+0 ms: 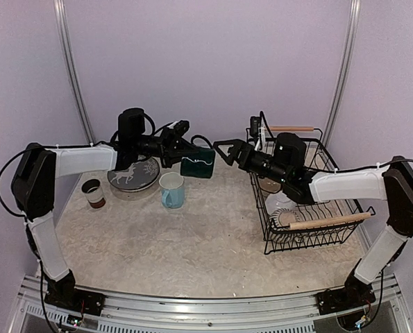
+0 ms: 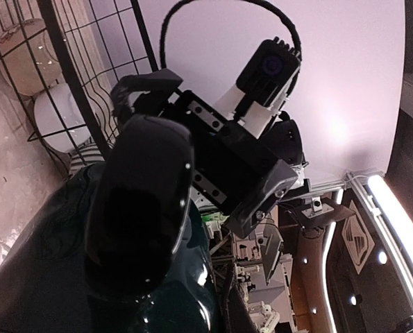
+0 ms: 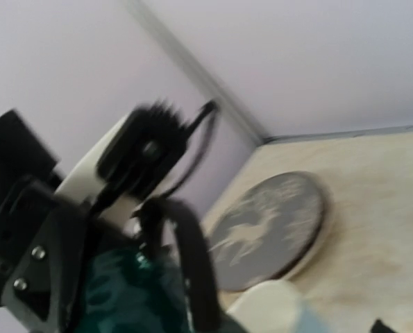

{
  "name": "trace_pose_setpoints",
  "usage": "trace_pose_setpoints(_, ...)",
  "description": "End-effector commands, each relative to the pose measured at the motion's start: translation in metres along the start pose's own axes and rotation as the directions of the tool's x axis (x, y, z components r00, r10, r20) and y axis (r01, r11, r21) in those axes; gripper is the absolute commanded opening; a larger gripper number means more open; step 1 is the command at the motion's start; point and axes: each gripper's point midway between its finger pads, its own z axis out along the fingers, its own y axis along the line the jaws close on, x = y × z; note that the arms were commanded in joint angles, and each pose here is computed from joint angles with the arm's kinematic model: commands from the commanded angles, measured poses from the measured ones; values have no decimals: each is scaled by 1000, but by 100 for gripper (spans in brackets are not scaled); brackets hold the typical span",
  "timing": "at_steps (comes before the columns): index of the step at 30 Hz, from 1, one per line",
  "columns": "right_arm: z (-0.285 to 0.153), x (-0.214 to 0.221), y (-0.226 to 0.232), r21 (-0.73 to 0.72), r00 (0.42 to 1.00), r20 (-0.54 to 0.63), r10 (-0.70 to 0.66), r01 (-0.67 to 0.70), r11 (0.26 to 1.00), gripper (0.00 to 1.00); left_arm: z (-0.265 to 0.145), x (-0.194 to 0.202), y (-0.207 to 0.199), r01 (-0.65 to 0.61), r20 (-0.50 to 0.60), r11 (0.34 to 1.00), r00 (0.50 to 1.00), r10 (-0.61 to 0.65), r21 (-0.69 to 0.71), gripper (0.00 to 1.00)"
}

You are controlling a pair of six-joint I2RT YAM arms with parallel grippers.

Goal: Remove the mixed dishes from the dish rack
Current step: Pass from the right arm to the left, then place the cup at the center of the board.

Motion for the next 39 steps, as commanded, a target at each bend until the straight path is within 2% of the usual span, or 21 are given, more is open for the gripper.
trace_pose_setpoints(1, -18, -13, -23, 169, 995, -17, -94, 96, 981, 100, -11, -6, -25, -112, 62, 989, 991, 119, -94, 0)
trace_pose_setpoints(5, -27, -26, -33, 287, 990, -50, -134, 143, 947, 100, -17, -11, -25, -149, 104, 962, 979, 177, -231, 0)
trace_pose_setpoints(9, -49, -45, -50, 471, 972, -105, -209, 233, 850, 100, -27, -15, -7, -116, 150, 885, 967, 204, -450, 0)
trace_pose_setpoints(13, -76, -60, -56, 574, 962, -97, -257, 265, 775, 100, -37, -16, 13, -53, 196, 764, 953, 232, -643, 0)
trace_pose_setpoints(16, -96, -66, -61, 634, 955, -92, -281, 274, 723, 100, -54, -13, 36, 79, 294, 648, 928, 230, -758, 0)
trace_pose_setpoints(19, -118, -76, -64, 698, 953, -63, -296, 254, 669, 100, -65, -9, 46, 193, 390, 616, 898, 202, -764, 0)
trace_pose_setpoints(22, -136, -86, -60, 726, 946, -24, -323, 239, 645, 100, -89, -6, 61, 322, 486, 526, 849, 207, -787, 0)
trace_pose_setpoints(25, -150, -93, -59, 752, 940, 0, -340, 224, 620, 100, -120, 2, 72, 457, 570, 398, 787, 236, -796, 0)
trace_pose_setpoints(27, -156, -95, -60, 767, 938, 9, -346, 215, 604, 100, -132, 5, 75, 505, 599, 347, 756, 265, -790, 0)
trace_pose_setpoints(35, -149, -92, -60, 755, 938, -23, -345, 243, 609, 100, -152, 20, 95, 632, 678, 245, 693, 246, -735, 0)
trace_pose_setpoints(39, -145, -85, -65, 750, 942, -52, -332, 257, 609, 100, -152, 26, 113, 672, 709, 230, 684, 172, -704, 0)
